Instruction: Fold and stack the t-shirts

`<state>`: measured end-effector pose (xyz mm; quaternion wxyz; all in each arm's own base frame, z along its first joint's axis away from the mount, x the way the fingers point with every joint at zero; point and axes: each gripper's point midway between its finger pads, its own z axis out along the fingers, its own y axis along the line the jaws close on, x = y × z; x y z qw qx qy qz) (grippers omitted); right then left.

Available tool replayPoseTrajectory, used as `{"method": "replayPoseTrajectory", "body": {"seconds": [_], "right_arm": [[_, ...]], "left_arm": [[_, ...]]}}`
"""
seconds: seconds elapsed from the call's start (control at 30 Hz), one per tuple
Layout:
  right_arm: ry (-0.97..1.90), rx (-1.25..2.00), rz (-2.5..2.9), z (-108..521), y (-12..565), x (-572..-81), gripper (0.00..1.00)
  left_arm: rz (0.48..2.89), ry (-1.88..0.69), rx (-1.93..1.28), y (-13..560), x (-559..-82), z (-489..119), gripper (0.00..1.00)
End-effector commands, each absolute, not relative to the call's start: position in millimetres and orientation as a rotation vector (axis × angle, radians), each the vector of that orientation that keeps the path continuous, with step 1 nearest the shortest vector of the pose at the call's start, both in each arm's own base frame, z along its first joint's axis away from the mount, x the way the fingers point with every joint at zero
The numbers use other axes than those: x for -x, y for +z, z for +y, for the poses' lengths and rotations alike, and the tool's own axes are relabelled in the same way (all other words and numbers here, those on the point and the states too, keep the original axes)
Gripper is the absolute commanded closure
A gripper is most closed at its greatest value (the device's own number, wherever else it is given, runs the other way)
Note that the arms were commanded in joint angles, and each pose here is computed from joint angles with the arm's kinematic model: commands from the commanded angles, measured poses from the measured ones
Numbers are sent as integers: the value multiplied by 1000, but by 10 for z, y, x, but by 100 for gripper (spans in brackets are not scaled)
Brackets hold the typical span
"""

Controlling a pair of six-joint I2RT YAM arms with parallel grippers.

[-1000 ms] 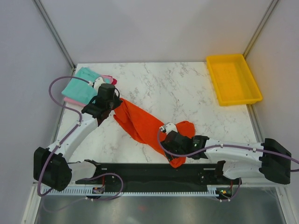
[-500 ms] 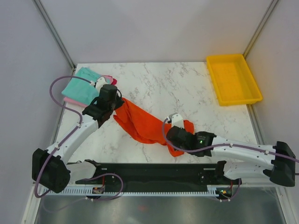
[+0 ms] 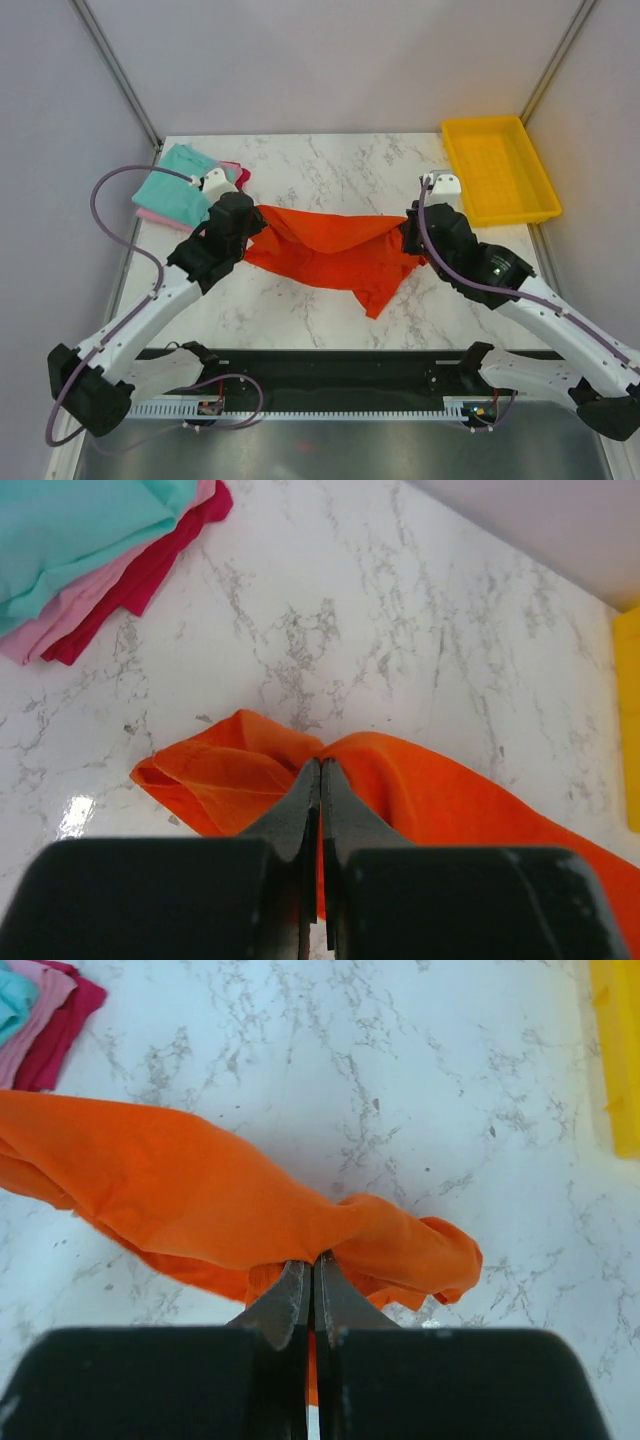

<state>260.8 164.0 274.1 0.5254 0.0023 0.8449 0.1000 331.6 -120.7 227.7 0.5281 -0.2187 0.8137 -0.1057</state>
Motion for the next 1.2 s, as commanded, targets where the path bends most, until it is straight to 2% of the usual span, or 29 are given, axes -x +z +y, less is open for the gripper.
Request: {"method": "replayPoseTrajectory", "body": {"seconds": [0.0,0.23,0.4,0.5,0.63,0.7,0.73,0.77,0.8,0.83,0.87,0.9,0.97,1.0,1.03,1.07,1.1,1.13,1.17], "right_arm": [[396,63,1945,1652,3163,-2397,100],[586,123,1843,1564,3718,-2021,100],[510,38,1809,1352,3810,-2062,100],[415,-28,1790,1296,3766,-2245,100],[214,-122,1784,1304,3691,-2653,100],[163,-157,1767,1412,3762,-3048,100],[177,-161,1777,1457,3789,-3240,98],[141,-251,1784,1237,3804,-3545,75],[122,-295,1808,1278,3802,-3906,5],[88,-349,1825,1199,3765,-4060,2],[7,-379,1922,1118,3446,-4233,2],[12,-384,1923,1122,3510,-4268,2],[113,-344,1911,1244,3528,-4213,2],[100,-322,1971,1240,3108,-4136,2],[134,-318,1949,1242,3038,-4084,2],[230,-319,1848,1278,3227,-4025,2],[212,-304,1908,1262,2825,-3939,7],[223,-297,1913,1267,2743,-3910,9],[243,-282,1918,1286,2697,-3866,11]], "left_arm": [[1712,-240,483,3132,-3000,-1048,98],[1709,-387,431,3477,-2472,-897,98],[1705,-364,441,3539,-2393,-789,98],[1726,-369,444,3584,-2481,-879,98],[1779,-251,491,3549,-2875,-909,98],[1835,-168,592,3335,-3323,-705,98],[1851,-267,578,3446,-3502,-786,98],[1955,-215,568,3123,-3874,-808,86],[1983,-189,549,3085,-4073,-742,59],[1977,-203,486,3315,-4285,-831,1],[2042,-141,498,3218,-4350,-809,0],[2225,31,540,2729,-4328,-709,0],[2252,50,542,2699,-4306,-777,0],[2190,40,554,2796,-4295,-771,0],[2237,69,557,2473,-4191,-765,0],[2214,33,584,2434,-4139,-766,0],[2121,-72,600,2617,-4147,-821,0],[2157,-79,610,2359,-4022,-819,0],[2131,-135,631,2360,-3996,-859,0]]}}
